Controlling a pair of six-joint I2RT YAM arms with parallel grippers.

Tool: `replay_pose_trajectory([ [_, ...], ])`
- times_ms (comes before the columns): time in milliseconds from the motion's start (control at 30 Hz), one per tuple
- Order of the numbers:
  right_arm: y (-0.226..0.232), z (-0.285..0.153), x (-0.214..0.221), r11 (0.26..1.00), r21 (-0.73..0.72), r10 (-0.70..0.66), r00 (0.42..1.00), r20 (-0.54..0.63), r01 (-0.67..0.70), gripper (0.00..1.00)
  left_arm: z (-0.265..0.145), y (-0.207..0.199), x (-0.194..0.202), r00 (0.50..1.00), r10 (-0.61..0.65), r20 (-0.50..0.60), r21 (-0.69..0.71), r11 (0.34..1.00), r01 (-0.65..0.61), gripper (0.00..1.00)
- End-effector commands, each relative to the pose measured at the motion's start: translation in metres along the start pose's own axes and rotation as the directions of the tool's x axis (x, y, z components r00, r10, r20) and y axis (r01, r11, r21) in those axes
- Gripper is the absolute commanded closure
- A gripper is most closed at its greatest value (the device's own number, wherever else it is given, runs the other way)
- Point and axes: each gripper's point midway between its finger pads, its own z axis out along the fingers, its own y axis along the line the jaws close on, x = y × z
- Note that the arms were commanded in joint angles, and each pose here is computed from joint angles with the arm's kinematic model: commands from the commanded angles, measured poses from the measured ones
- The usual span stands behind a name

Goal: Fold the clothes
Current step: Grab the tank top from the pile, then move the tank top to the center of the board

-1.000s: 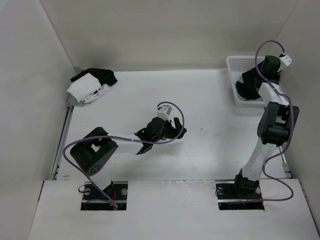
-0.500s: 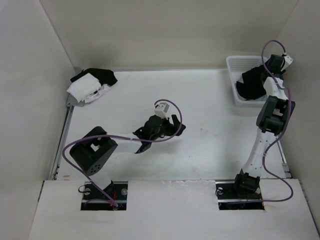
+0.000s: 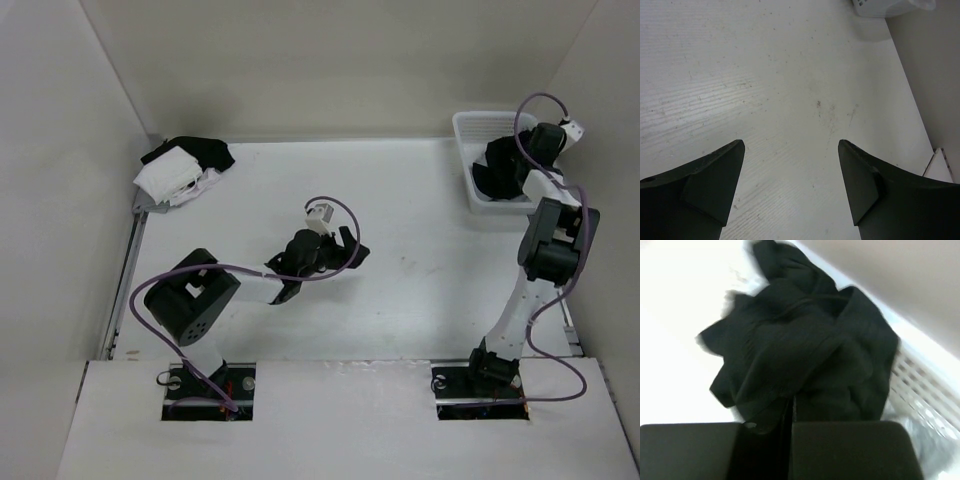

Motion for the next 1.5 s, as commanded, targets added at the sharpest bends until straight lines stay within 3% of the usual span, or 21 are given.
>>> replay_pose_trajectory([
  [0,0.082,-0.117,-0.16,0.958,-0.281,0.173,0.9,0.401,-0.059,1.0,0.001,-0.015,-0.016,0.999,-0.016,0.045,0.065,0.998,0.013,0.25],
  [33,0.095,-0.162,-0.178,0.936,-0.348,0.222,0.867,0.446,-0.06,1.0,0.0,-0.016,-0.018,0.998,-0.02,0.051,0.07,0.997,0.016,0.25],
  [233,0.132,-0.315,-0.212,0.806,-0.59,0.399,0.77,0.498,-0.037,0.99,-0.007,-0.016,-0.03,0.995,-0.042,0.089,0.076,0.996,0.036,0.26],
  [333,0.159,-0.413,-0.22,0.67,-0.741,0.473,0.751,0.461,0.033,0.99,-0.011,-0.01,-0.041,0.991,-0.065,0.118,0.062,0.996,0.058,0.27],
  [367,0.174,-0.476,-0.217,0.559,-0.825,0.502,0.757,0.42,0.087,0.98,-0.016,-0.003,-0.052,0.985,-0.088,0.148,0.043,0.996,0.083,0.27],
  [400,0.177,-0.488,-0.217,0.536,-0.839,0.506,0.759,0.41,0.096,0.98,-0.017,-0.001,-0.055,0.983,-0.094,0.158,0.037,0.995,0.089,0.27],
  [433,0.184,-0.542,-0.212,0.43,-0.892,0.52,0.769,0.373,0.142,0.98,-0.025,0.008,-0.068,0.972,-0.12,0.204,0.013,0.993,0.12,0.27],
  [600,0.188,-0.633,-0.195,0.217,-0.959,0.526,0.805,0.273,0.183,0.96,-0.066,0.052,-0.124,0.904,-0.175,0.39,-0.096,0.969,0.229,0.27],
  [867,0.227,-0.634,-0.119,0.035,-0.999,0.426,0.903,0.046,0.035,0.94,-0.122,0.061,-0.169,0.833,-0.127,0.539,-0.152,0.957,0.245,0.27],
  [1000,0.284,-0.568,-0.024,0.069,-0.988,0.238,0.964,-0.12,-0.14,0.93,-0.127,0.067,-0.172,0.828,-0.107,0.55,-0.184,0.952,0.245,0.26],
  [1033,0.302,-0.546,0.018,0.098,-0.979,0.143,0.976,-0.165,-0.18,0.94,-0.126,0.067,-0.17,0.836,-0.105,0.538,-0.188,0.952,0.241,0.26],
  [1133,0.315,-0.505,0.064,0.192,-0.955,0.059,0.974,-0.22,-0.227,0.98,-0.122,0.073,-0.161,0.854,-0.105,0.509,-0.211,0.947,0.242,0.27],
  [1200,0.311,-0.49,0.054,0.228,-0.947,0.085,0.973,-0.213,-0.227,0.99,-0.119,0.078,-0.155,0.861,-0.116,0.496,-0.22,0.942,0.254,0.27],
  [1267,0.309,-0.491,0.029,0.219,-0.953,0.114,0.976,-0.187,-0.208,0.99,-0.118,0.077,-0.153,0.864,-0.119,0.49,-0.217,0.943,0.253,0.27],
  [1467,0.316,-0.536,-0.042,0.194,-0.979,0.119,0.992,-0.036,-0.059,0.99,-0.122,0.067,-0.166,0.851,-0.121,0.512,-0.19,0.95,0.249,0.27],
])
